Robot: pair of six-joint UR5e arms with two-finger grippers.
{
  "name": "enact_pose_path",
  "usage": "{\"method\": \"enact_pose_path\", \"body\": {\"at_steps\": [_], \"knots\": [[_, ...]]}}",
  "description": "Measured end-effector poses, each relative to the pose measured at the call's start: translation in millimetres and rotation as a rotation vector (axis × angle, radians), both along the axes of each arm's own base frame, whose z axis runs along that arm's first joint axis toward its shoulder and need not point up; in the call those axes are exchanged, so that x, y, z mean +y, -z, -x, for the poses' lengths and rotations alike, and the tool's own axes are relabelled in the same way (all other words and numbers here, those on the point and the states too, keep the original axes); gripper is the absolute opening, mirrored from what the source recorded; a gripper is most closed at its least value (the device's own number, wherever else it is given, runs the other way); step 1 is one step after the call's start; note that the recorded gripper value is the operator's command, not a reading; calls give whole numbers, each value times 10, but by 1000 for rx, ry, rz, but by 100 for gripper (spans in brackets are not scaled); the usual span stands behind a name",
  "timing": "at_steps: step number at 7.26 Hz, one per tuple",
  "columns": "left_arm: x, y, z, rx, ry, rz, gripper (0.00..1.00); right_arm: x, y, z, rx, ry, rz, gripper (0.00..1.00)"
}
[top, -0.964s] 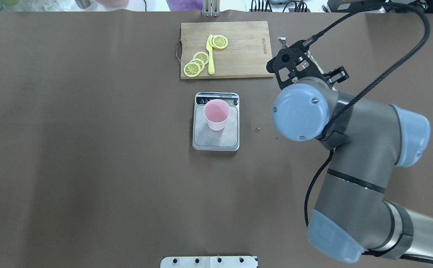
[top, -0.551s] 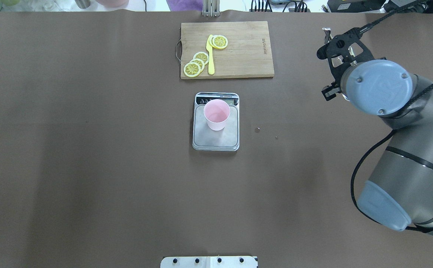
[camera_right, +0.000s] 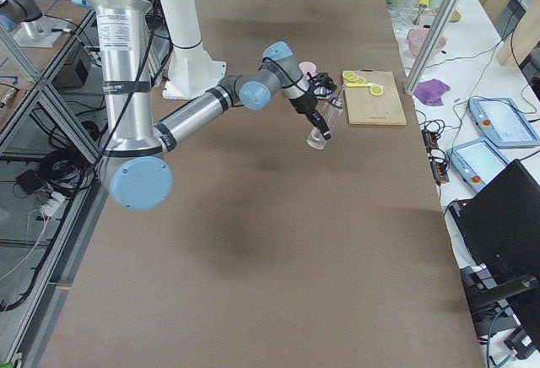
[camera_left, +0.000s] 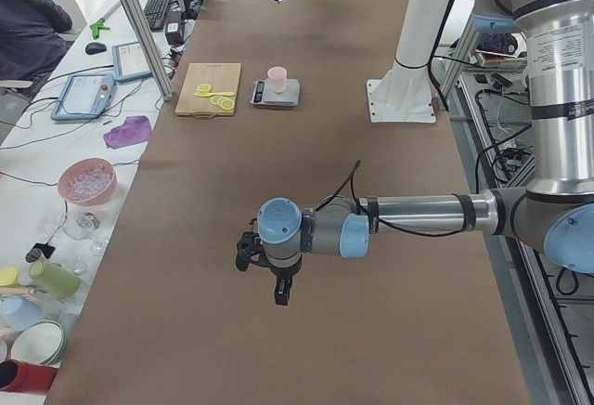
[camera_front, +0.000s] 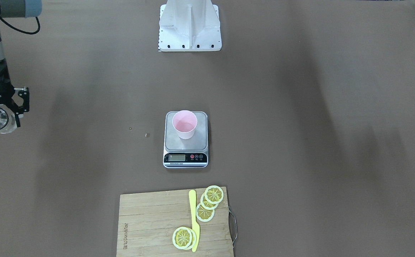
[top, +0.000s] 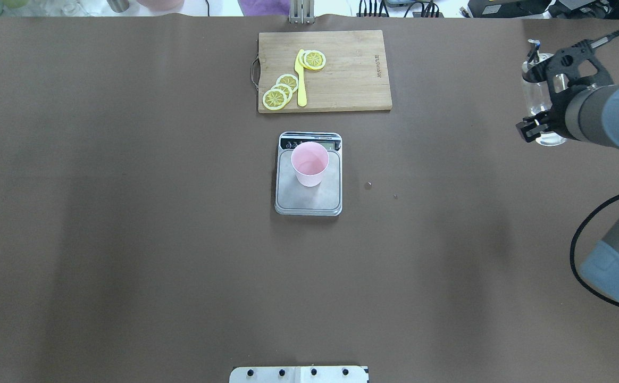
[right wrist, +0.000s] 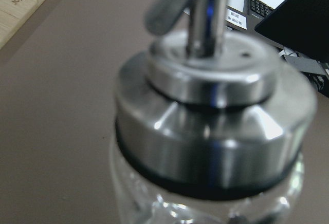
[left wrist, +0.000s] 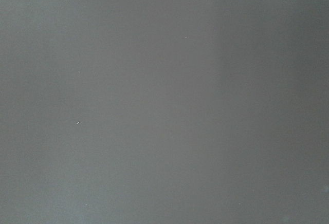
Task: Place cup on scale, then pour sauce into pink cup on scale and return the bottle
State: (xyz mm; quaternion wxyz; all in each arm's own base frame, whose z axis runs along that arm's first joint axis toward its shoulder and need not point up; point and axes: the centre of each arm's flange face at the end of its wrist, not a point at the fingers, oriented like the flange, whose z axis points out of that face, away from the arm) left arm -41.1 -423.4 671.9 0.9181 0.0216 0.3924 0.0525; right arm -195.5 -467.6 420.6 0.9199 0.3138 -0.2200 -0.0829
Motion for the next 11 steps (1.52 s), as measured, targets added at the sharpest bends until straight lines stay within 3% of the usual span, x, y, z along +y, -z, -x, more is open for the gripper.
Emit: {"method": "enact_pose_path", "body": {"at_steps": [5, 9, 11], "knots": [[-75, 88, -24, 24, 0, -12, 98, -76, -1680, -759, -177, -101, -59, 0], [-163, 168, -44, 25, -5, -31, 98, -32, -2150, -1008, -349, -228, -17, 0], [-188, 187, -47, 25, -5, -36, 98, -46, -2285, -1029, -393, -286, -10, 0]]}}
